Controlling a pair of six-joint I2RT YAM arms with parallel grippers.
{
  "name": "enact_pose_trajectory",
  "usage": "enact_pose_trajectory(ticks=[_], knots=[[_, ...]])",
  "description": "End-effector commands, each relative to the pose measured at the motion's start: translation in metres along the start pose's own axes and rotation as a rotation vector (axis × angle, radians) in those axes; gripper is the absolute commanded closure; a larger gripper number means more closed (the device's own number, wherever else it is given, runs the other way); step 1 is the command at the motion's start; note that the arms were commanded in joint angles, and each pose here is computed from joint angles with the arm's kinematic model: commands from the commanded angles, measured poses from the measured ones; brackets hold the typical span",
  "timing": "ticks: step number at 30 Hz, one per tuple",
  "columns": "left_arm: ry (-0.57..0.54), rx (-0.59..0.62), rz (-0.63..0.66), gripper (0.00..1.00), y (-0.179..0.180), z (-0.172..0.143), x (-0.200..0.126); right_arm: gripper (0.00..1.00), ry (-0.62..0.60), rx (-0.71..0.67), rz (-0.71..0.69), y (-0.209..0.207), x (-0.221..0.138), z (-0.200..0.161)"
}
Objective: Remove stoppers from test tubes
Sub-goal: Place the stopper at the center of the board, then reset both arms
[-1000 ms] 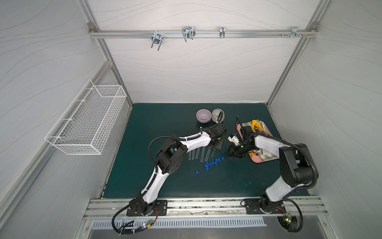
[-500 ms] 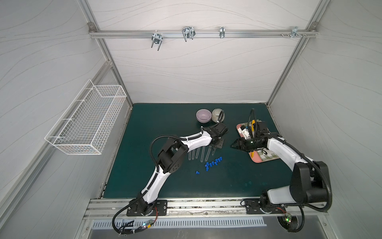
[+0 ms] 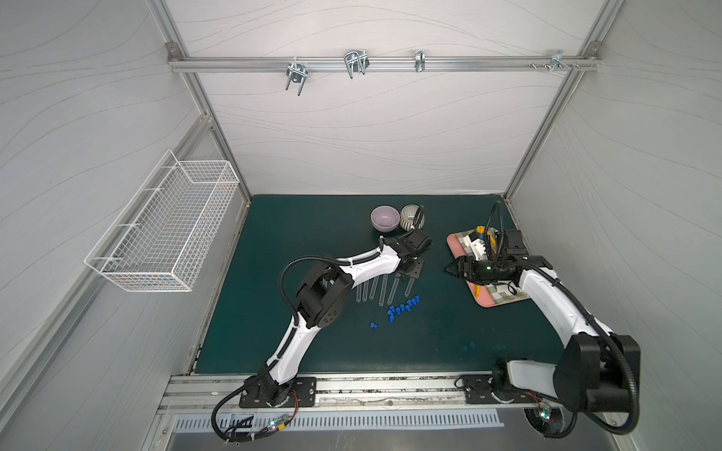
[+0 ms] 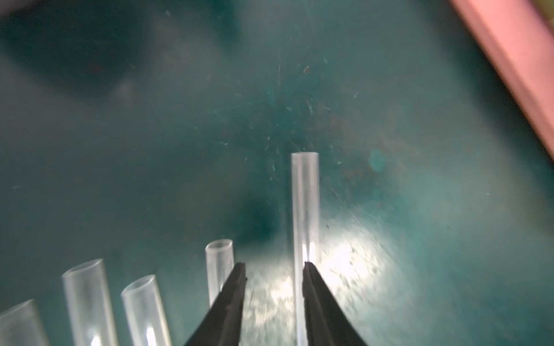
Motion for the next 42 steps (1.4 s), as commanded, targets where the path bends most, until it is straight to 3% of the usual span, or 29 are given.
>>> enact_pose_trajectory(ticks=[1, 4, 5, 11, 16, 19, 21, 23, 26, 32, 37, 40, 42], knots=[[-0.137, 0.034, -0.038, 0.57, -0.012, 0.027, -0.072, 0.25, -0.033, -0.003, -0.004, 0.003, -0.008, -0.002], [-0.184, 0.035, -0.03, 0.46, 0.001, 0.027, -0.108, 0.16, -0.077, -0.019, -0.042, 0.001, -0.014, 0.001], [-0.198, 0.035, -0.022, 0.4, 0.008, 0.026, -0.121, 0.02, -0.092, -0.025, -0.068, 0.0, -0.016, 0.002], [-0.26, -0.025, 0.046, 0.02, 0.084, 0.008, -0.187, 0.01, -0.21, -0.046, -0.271, -0.016, -0.035, 0.011], [-0.385, -0.229, 0.13, 0.01, 0.178, -0.02, -0.235, 0.01, -0.412, -0.083, -0.492, -0.034, -0.054, 0.008], [-0.485, -0.373, 0.202, 0.01, 0.229, -0.043, -0.243, 0.01, -0.494, 0.032, -0.728, -0.064, -0.059, -0.003], [-0.519, -0.452, 0.262, 0.01, 0.26, -0.057, -0.237, 0.01, -0.55, 0.046, -0.664, -0.079, -0.052, -0.009], [-0.536, -0.487, 0.323, 0.01, 0.28, -0.064, -0.229, 0.01, -0.605, -0.062, -0.596, -0.085, -0.041, -0.012], [-0.568, -0.457, 0.422, 0.01, 0.3, -0.07, -0.213, 0.01, -0.649, -0.213, -0.559, -0.089, -0.026, -0.015], [-0.711, -0.369, 0.553, 0.01, 0.326, -0.063, -0.181, 0.01, -0.646, -0.242, -0.523, -0.118, 0.005, -0.003], [-0.766, -0.246, 0.548, 0.01, 0.34, -0.053, -0.137, 0.01, -0.607, -0.339, -0.458, -0.121, 0.029, 0.01], [-0.795, -0.266, 0.542, 0.01, 0.352, -0.054, -0.119, 0.01, -0.56, -0.399, -0.478, -0.113, 0.04, 0.006], [-0.72, -0.264, 0.493, 0.01, 0.353, -0.052, -0.114, 0.01, -0.575, -0.401, -0.505, -0.119, 0.048, 0.004]])
Point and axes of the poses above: each gripper's point midway between its finger pads, its own x axis out along the fingers, its own y axis along the line the jaws close on, z = x × y, the point moved 7 cm from there along -x, back along the fingers, and after that the axes turned 14 degrees about -x, right-handed, at the moved point
